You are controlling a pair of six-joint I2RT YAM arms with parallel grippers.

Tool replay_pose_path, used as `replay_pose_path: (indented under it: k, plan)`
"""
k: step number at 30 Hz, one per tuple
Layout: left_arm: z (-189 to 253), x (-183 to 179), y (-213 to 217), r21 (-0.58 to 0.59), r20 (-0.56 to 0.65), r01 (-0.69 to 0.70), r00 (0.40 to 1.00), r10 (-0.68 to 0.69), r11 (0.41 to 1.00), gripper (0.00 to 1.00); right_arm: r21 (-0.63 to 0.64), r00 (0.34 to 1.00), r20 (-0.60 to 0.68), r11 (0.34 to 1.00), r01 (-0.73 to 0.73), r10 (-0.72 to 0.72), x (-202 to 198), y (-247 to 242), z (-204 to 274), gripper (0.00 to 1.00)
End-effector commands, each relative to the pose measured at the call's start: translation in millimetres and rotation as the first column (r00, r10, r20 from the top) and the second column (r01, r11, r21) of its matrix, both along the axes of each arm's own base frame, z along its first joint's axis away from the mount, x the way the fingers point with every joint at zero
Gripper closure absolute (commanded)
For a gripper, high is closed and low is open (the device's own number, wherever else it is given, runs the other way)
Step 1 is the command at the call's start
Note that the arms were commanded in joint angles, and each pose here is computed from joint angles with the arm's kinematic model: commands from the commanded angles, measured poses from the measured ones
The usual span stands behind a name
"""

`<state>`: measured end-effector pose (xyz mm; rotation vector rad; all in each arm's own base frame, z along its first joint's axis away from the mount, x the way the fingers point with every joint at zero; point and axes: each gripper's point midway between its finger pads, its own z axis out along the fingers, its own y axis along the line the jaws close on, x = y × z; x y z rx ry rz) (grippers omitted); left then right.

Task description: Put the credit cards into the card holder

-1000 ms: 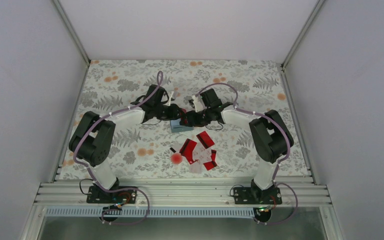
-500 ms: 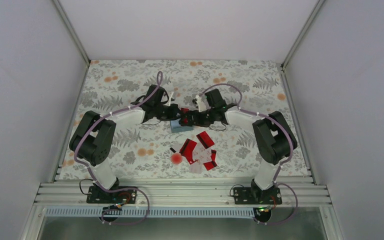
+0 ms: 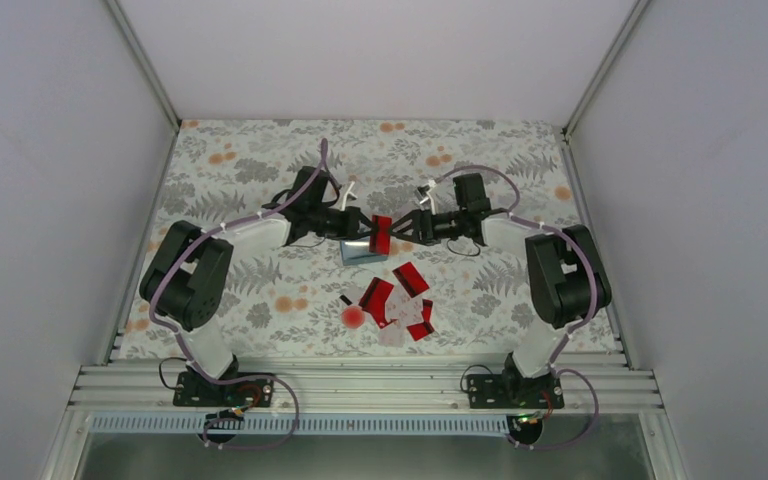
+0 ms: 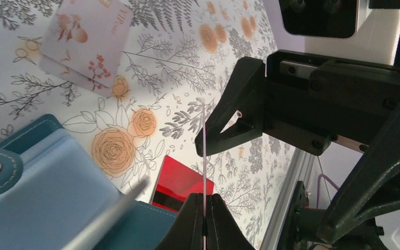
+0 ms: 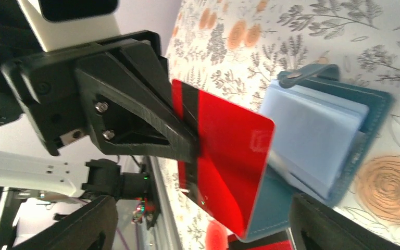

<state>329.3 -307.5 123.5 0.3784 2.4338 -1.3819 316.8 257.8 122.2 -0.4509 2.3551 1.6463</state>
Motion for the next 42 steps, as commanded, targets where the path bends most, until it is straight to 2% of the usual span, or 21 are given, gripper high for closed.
replay_pose_path:
  k: [1,7,15,19,24,31,34,39,42]
  plan:
    - [4.8,-1.1,-9.4,-0.048,0.036,0.076,0.997,-0.074,0.996,0.98,0.086,0.997,0.023,0.993,-0.081,0.079,-0.4,8.0,4.6,0.21]
    - [4.5,-2.2,-10.0,-0.059,0.039,0.091,0.995,-0.089,0.994,0.98,0.095,0.995,-0.017,0.991,-0.093,0.095,3.4,10.6,-16.7,0.32]
    - [12.8,-5.6,-10.4,-0.085,0.048,0.112,0.993,-0.108,0.990,0.98,0.170,0.989,0.007,0.974,-0.150,0.151,-0.1,14.4,0.2,0.56]
    - [16.4,-4.9,-10.7,-0.098,0.048,0.116,0.993,-0.112,0.988,0.98,0.192,0.986,0.016,0.967,-0.169,0.169,-3.6,14.7,7.8,0.72]
    - [23.9,-2.1,-10.5,-0.116,0.056,0.119,0.992,-0.113,0.986,0.98,0.194,0.985,0.022,0.966,-0.171,0.170,-5.5,14.4,13.4,0.95]
    - [27.7,-0.2,-9.9,-0.118,0.058,0.124,0.991,-0.117,0.985,0.97,0.196,0.986,0.032,0.966,-0.169,0.166,-4.7,14.5,24.2,0.96]
    - [28.6,1.5,-8.8,-0.103,0.062,0.116,0.992,-0.110,0.988,0.88,0.183,0.988,0.030,0.970,-0.157,0.155,-3.0,14.1,29.1,0.96]
    - [28.9,8.9,1.8,-0.050,0.086,0.067,0.994,-0.063,0.997,0.62,0.147,0.992,0.026,0.981,-0.128,0.126,-4.1,12.1,36.1,0.96]
    - [28.2,14.4,10.0,-0.018,0.103,0.046,0.994,-0.043,0.999,0.52,0.129,0.993,0.023,0.985,-0.115,0.113,-6.3,9.9,41.3,0.96]
